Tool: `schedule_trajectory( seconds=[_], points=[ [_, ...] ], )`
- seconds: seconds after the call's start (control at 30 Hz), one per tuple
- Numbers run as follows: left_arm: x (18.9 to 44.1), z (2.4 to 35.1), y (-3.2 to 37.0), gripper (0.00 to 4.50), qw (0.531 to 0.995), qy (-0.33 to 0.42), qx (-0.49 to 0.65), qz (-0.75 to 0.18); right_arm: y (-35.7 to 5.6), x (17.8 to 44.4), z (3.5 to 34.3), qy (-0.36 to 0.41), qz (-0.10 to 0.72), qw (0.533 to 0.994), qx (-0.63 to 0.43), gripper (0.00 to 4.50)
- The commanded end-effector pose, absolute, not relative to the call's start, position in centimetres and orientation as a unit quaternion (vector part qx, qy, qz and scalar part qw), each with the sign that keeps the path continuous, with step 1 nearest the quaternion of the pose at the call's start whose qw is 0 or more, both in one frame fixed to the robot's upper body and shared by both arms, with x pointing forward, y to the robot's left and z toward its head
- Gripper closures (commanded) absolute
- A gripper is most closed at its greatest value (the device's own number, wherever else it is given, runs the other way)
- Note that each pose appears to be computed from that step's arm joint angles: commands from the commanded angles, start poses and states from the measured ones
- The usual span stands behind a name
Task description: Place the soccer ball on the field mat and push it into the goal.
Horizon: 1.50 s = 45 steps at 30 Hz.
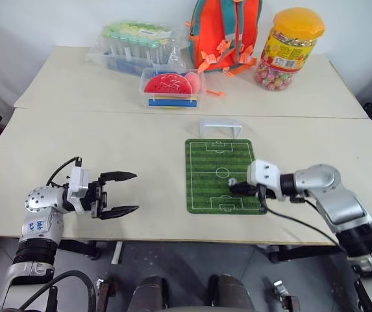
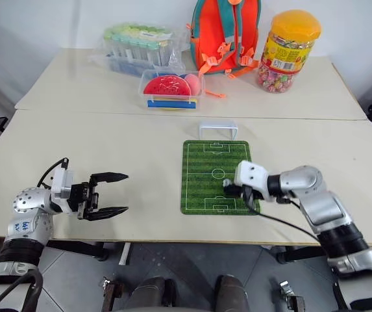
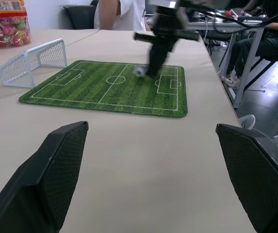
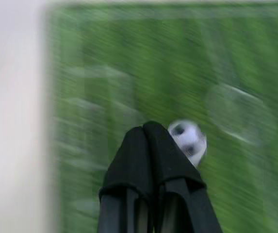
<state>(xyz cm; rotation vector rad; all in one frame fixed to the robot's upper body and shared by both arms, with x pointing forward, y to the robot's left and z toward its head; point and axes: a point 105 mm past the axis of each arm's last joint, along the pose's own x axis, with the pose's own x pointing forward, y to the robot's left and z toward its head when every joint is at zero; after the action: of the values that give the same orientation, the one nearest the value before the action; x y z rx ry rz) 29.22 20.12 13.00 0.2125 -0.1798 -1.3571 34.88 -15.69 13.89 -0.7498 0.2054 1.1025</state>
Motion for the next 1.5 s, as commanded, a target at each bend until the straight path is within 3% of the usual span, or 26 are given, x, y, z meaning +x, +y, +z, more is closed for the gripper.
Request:
schedule_trajectory(
  seconds=[0.03, 0.23, 0.47, 0.7, 0.83, 0.93, 1.07, 1.2, 1.5],
  points=[
    [29.2, 13.6, 19.4, 0.00, 0.734, -0.099, 0.118, -0.662, -17.4, 38.6, 23.5, -0.048, 0.396, 0.835, -0.378, 4.43],
    [29.7, 13.4, 18.6, 0.00, 0.732, -0.108, 0.114, -0.663, -20.0, 38.8, 26.5, -0.091, 0.332, 0.863, -0.369, 4.43],
    [30.1, 13.1, 18.1, 0.00, 0.733, -0.108, 0.110, -0.663, -23.9, 37.0, 25.3, -0.050, 0.291, 0.880, -0.372, 4.43],
    [31.5, 13.4, 17.9, 0.00, 0.762, -0.100, 0.092, -0.633, -25.0, 34.7, 23.7, -0.021, 0.284, 0.897, -0.339, 4.43],
    [33.2, 14.5, 19.4, 0.00, 0.818, -0.102, 0.065, -0.563, -26.1, 29.8, 18.9, 0.048, 0.335, 0.907, -0.252, 3.53],
    [33.8, 14.7, 20.5, 0.00, 0.836, -0.089, 0.066, -0.537, -26.8, 27.0, 17.5, 0.047, 0.369, 0.909, -0.190, 2.62],
    [33.9, 15.8, 21.2, 0.00, 0.835, -0.104, 0.060, -0.537, -27.8, 24.9, 18.0, -0.003, 0.410, 0.902, -0.137, 1.24],
    [33.5, 15.8, 21.5, 0.00, 0.828, -0.096, 0.067, -0.549, -30.2, 24.3, 16.2, 0.037, 0.391, 0.908, -0.144, 0.02],
    [32.2, 15.1, 22.6, 0.00, 0.815, -0.061, 0.084, -0.569, -31.7, 23.7, 15.2, 0.043, 0.380, 0.912, -0.145, 0.02]
  ],
)
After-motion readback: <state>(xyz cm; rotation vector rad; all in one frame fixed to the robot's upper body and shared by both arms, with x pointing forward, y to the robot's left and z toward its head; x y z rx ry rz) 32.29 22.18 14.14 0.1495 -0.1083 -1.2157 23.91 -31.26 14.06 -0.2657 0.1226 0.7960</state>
